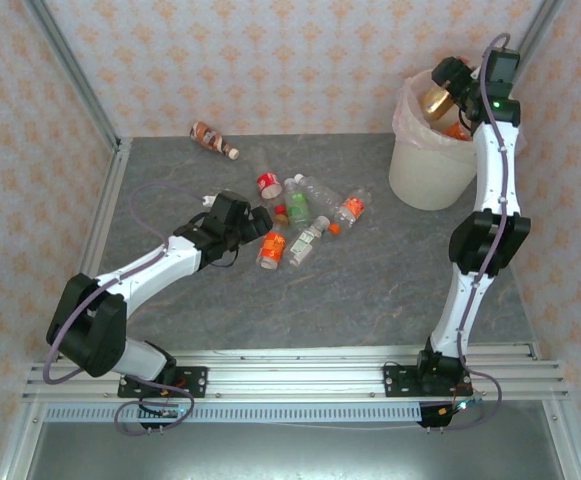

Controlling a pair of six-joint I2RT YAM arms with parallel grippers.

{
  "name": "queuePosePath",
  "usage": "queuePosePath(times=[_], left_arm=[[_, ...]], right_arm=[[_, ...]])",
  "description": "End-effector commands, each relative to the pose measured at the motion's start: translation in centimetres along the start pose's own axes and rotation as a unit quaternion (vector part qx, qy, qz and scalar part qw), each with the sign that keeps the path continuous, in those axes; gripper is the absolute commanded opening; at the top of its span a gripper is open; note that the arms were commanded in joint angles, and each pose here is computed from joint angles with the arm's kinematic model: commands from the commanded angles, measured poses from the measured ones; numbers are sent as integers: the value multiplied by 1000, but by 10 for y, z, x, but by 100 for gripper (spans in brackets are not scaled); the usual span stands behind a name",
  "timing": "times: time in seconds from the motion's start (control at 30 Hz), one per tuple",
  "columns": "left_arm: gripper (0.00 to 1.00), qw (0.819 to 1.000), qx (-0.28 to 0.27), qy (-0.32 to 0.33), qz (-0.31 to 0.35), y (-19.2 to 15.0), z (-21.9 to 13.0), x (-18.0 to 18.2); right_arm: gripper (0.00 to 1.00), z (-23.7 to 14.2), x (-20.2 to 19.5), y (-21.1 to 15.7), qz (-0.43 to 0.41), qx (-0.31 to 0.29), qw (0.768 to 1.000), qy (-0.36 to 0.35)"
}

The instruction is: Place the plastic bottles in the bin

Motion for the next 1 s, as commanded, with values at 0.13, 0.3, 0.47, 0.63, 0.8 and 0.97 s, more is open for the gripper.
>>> queuePosePath(times=[0.13, 0.3, 0.47, 0.63, 0.8, 0.97], left_arm=[[100, 1000, -2, 17, 6, -3, 1, 4], [100, 1000, 2, 13, 6, -2, 5, 2], [100, 1000, 8, 7, 5, -3, 9, -1], [100, 999, 24, 8, 21, -3, 10, -3], [100, 997, 42, 14, 56, -5, 8, -8], [100, 993, 64, 8, 99, -13, 11, -17]], right_arm=[[94, -14, 15, 7, -7, 4, 999, 31], [94, -17, 14, 6, -17, 5, 1000, 23], [95, -24, 16, 8, -23, 1, 1000, 18], [100, -38, 19, 7, -25, -2, 1000, 16], [99, -52, 17, 2, -28, -20, 999, 25], [99, -71, 12, -5, -34, -49, 998, 33]])
Point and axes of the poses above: each hand's point on the last joint's axis, 136 mm out from that joint toward the fingers, its own z axis out along the fingers, its own x axis along the line the jaws close on, y = z × x, the point moved 9 cm from there along -z, back along the fingers, and after that the axes turned 14 degrees about z, right-handed, at the moved point
